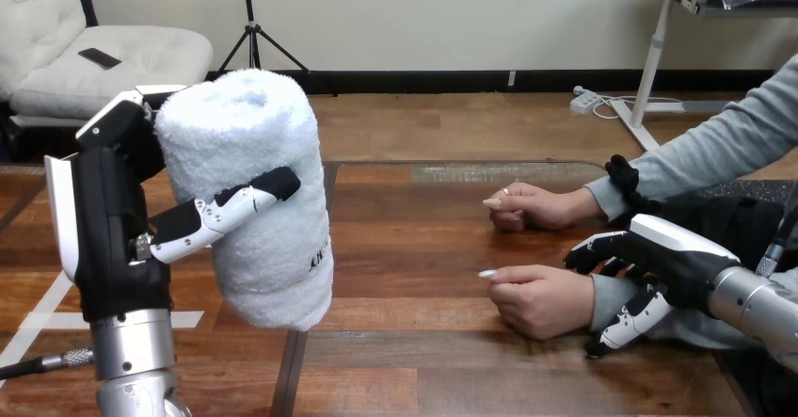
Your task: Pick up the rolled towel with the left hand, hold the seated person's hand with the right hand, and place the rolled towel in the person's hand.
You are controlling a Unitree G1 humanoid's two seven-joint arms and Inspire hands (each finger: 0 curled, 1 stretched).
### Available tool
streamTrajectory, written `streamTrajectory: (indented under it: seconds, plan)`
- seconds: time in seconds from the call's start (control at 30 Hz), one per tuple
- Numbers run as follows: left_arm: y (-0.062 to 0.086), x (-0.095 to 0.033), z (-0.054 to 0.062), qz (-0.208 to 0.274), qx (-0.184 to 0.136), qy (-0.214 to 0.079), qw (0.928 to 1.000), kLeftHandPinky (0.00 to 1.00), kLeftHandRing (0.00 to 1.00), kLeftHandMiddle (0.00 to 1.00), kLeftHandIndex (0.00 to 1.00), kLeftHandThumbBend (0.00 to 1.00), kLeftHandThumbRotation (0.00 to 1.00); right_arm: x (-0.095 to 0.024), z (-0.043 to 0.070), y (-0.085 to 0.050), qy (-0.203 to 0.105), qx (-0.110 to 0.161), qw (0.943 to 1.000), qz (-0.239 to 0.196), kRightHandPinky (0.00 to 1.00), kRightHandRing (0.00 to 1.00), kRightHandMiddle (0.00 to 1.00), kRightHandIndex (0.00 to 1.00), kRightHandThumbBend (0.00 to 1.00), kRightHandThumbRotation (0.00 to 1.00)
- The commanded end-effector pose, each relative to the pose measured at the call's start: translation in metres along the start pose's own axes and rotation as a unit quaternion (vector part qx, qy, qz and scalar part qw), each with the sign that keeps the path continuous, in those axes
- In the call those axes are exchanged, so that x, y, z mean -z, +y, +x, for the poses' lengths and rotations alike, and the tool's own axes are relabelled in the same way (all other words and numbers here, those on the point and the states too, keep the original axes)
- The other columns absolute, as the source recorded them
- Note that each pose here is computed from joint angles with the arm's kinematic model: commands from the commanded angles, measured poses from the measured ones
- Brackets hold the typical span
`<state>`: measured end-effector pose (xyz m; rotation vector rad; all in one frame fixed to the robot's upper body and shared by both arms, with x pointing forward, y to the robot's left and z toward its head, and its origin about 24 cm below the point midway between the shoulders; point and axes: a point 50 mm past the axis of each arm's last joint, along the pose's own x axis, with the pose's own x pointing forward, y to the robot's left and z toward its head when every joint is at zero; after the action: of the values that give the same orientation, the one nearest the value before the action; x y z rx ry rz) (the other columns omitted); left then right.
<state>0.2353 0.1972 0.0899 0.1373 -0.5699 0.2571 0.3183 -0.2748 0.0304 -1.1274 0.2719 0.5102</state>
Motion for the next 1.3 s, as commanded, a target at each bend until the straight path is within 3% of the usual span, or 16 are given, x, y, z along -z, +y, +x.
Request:
streamTrajectory:
  seconds: [0.0, 1.03, 1.27]
  plan:
    - [-0.0014, -0.014, 0.0149, -0.015, -0.007, -0.048, 0.9987, 0.3, 0.35, 0.4, 0.43, 0.67, 0.0, -0.0033, -0.0012, -0.0277, 0.004, 0.029, 0.9992, -0.029, 0.66, 0.75, 0.79, 0.77, 1.0, 0.05]
    - [-0.0001, -0.0141, 0.0162, -0.021, -0.004, -0.051, 0.9985, 0.31, 0.36, 0.41, 0.43, 0.66, 0.0, -0.0092, 0.0017, -0.0303, -0.002, 0.022, 0.9971, -0.072, 0.56, 0.62, 0.67, 0.64, 1.0, 0.07]
    - [0.0, -0.0138, 0.0165, -0.02, -0.004, -0.05, 0.9985, 0.31, 0.36, 0.41, 0.43, 0.66, 0.0, -0.0109, 0.0024, -0.0288, -0.01, 0.021, 0.9974, -0.068, 0.53, 0.57, 0.62, 0.61, 0.94, 0.08]
